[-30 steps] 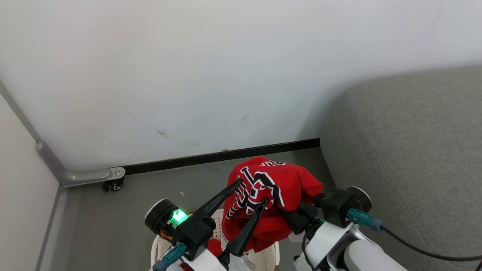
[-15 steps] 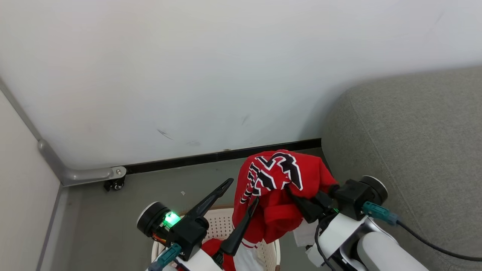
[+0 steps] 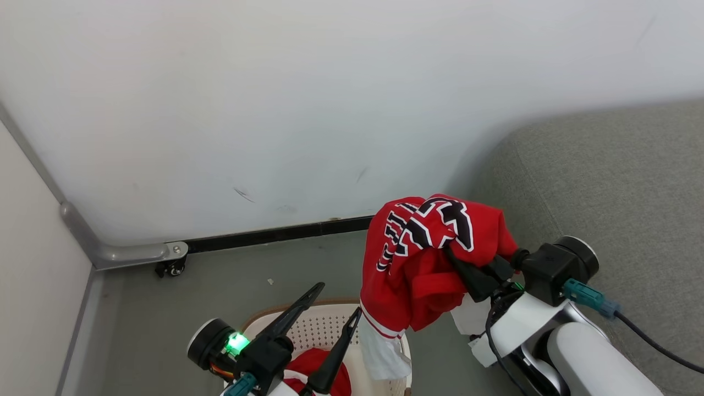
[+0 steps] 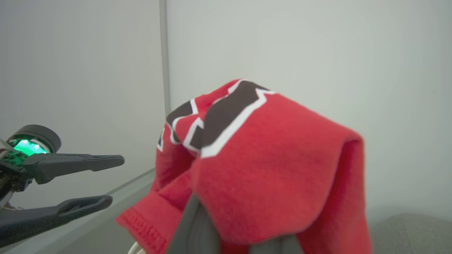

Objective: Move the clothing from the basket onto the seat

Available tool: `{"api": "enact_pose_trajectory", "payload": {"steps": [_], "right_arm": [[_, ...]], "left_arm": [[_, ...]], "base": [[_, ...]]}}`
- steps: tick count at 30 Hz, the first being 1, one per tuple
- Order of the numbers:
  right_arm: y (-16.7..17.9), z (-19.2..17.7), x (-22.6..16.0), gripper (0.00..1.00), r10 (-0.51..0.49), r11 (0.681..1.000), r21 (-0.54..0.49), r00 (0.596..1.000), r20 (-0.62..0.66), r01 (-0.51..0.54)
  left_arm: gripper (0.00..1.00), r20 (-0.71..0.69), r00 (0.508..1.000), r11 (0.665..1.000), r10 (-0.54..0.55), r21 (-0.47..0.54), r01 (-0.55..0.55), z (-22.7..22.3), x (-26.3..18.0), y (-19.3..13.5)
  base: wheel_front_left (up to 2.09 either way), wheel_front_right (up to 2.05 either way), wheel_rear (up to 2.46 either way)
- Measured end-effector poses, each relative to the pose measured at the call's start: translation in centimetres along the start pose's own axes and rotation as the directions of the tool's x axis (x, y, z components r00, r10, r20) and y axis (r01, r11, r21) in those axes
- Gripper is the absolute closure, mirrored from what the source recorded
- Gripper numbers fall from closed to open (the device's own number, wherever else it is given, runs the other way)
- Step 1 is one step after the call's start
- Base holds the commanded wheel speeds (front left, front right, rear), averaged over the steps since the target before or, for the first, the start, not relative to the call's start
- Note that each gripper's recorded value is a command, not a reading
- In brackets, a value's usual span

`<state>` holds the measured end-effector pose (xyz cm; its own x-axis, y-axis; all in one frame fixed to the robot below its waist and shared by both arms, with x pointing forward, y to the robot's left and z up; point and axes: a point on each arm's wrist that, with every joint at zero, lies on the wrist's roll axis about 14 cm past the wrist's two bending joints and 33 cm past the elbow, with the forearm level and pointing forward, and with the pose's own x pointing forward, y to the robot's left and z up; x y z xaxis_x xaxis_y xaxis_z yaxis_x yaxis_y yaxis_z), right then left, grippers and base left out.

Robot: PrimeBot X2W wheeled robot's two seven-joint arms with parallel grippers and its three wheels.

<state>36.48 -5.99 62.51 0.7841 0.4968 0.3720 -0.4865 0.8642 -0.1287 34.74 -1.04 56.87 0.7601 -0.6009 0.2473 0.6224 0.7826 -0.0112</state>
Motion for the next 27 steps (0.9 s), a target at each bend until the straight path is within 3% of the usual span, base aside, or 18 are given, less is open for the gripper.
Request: {"api": "enact_pose_trajectory", "payload": {"steps": [27], "right_arm": [[-6.5,3.1,-1.6,1.0,-0.151,0.979,-0.127,0.986,0.068,0.159]], "left_arm": [[0.0,-0.12,0.989,0.996,-0.084,-0.018,0.083,-3.8,-2.4,-3.2]], "base": [[0.0,0.0,0.0]]}}
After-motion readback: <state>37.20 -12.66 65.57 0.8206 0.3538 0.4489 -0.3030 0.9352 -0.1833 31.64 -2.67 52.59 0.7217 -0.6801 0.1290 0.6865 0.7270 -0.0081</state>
